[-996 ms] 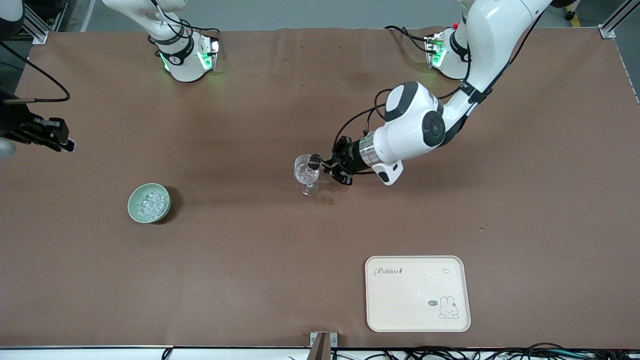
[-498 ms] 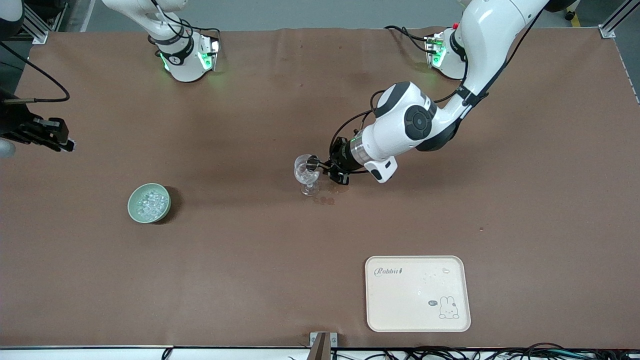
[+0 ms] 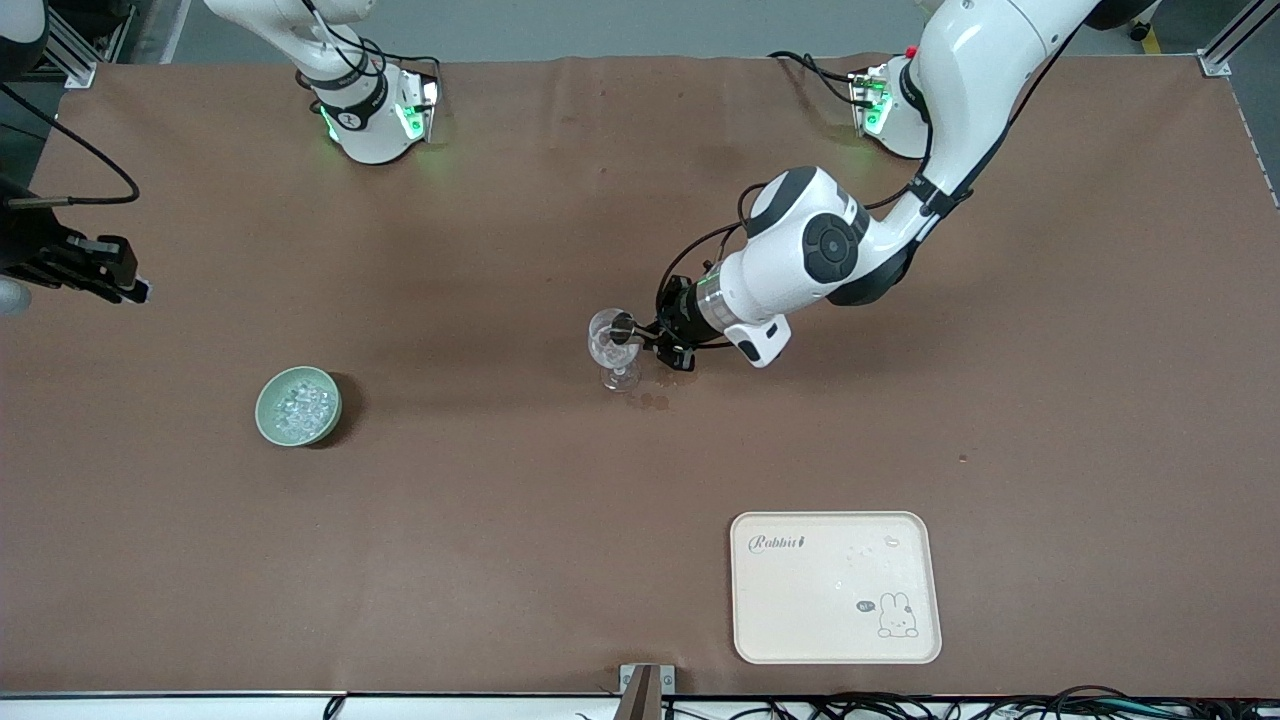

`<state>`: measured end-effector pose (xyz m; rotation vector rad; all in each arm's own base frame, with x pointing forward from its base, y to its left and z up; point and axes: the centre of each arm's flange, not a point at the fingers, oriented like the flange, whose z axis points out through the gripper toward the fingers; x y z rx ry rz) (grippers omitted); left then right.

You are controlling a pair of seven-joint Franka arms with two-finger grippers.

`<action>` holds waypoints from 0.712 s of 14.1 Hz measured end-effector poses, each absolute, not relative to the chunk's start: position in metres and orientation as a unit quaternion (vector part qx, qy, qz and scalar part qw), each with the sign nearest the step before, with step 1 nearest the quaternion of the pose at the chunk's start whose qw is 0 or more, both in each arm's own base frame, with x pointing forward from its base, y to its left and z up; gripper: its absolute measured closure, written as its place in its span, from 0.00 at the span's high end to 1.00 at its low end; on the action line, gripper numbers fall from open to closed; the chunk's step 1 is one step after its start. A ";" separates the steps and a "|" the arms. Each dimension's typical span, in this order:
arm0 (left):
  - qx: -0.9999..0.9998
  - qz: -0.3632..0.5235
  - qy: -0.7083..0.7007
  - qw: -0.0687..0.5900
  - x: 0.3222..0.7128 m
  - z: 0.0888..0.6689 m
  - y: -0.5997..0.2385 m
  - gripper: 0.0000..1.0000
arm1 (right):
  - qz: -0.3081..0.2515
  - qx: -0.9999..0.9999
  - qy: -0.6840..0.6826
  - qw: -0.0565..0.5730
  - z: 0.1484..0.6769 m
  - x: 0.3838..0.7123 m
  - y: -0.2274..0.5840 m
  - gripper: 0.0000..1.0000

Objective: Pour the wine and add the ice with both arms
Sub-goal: 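Tilt the jigger over the wine glass rim with the left gripper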

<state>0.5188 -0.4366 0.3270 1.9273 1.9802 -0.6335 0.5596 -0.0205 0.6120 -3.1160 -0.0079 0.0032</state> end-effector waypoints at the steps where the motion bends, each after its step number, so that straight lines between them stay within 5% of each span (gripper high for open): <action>1: 0.676 -0.222 0.687 0.149 0.519 0.325 -0.436 0.21 | 0.001 -1.000 -0.003 0.013 0.612 0.560 -0.021 0.22; 10: 0.702 -0.324 0.613 0.160 0.560 0.352 -0.397 0.21 | 0.001 -1.000 -0.002 0.013 0.612 0.560 -0.021 0.22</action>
